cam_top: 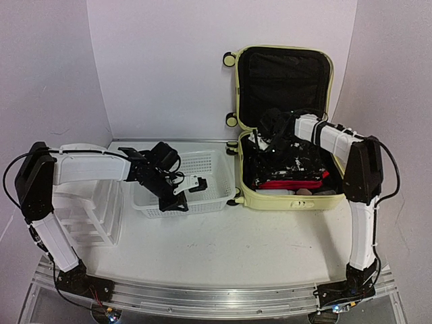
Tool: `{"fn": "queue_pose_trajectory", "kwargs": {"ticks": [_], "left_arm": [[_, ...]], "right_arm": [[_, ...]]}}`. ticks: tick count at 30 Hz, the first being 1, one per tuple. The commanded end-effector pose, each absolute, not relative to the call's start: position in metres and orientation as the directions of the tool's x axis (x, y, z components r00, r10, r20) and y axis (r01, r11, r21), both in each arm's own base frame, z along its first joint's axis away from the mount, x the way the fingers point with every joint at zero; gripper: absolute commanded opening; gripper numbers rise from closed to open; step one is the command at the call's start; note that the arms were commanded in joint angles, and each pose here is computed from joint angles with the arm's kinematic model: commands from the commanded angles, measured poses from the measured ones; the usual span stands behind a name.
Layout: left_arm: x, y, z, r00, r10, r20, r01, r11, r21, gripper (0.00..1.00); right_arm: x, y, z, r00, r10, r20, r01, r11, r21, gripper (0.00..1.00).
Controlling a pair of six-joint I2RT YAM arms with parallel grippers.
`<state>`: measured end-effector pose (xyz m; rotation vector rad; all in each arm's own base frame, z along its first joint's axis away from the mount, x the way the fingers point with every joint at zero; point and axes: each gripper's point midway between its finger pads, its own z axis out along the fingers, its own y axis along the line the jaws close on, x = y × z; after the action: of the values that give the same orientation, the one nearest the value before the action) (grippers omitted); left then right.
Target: Open, take out, and arrange the luggage
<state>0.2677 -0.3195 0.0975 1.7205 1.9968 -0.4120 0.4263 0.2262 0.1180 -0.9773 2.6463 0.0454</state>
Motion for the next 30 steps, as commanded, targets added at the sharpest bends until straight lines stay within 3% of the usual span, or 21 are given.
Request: {"fn": "queue_pose_trajectory", "kwargs": {"ticks": [1,5,14,23,30], "left_arm": [[0.249,-0.308,0.105,-0.158,0.835,-0.527,0.979,0.203,0.029,0.36],[0.252,-0.311,0.138,-0.161,0.784,-0.599,0.968,0.245,0.061,0.58],[0.25,-0.332,0.246,-0.231,0.508,-0.83,0.933,0.356,-0.042,0.8],[0.268,-0.325,0.301,-0.367,0.24,-0.899,0.818,0.543,-0.189,0.84],[0.285,-0.298,0.307,-0.415,0.143,-0.899,0.687,0.697,-0.206,0.86]], "right_arm": [[0.447,0.234,0.119,-0.666,-0.686,-0.293,-0.656,0.725,-0.21,0.84],[0.459,0.239,0.11,-0.663,-0.698,-0.27,-0.645,0.716,-0.267,0.87],[0.471,0.252,0.084,-0.686,-0.689,-0.233,-0.597,0.716,-0.362,0.94],[0.495,0.238,0.075,-0.709,-0.668,-0.226,-0.471,0.687,-0.554,0.93],[0.496,0.247,0.075,-0.691,-0.669,-0.274,-0.478,0.708,-0.521,0.72]]}}
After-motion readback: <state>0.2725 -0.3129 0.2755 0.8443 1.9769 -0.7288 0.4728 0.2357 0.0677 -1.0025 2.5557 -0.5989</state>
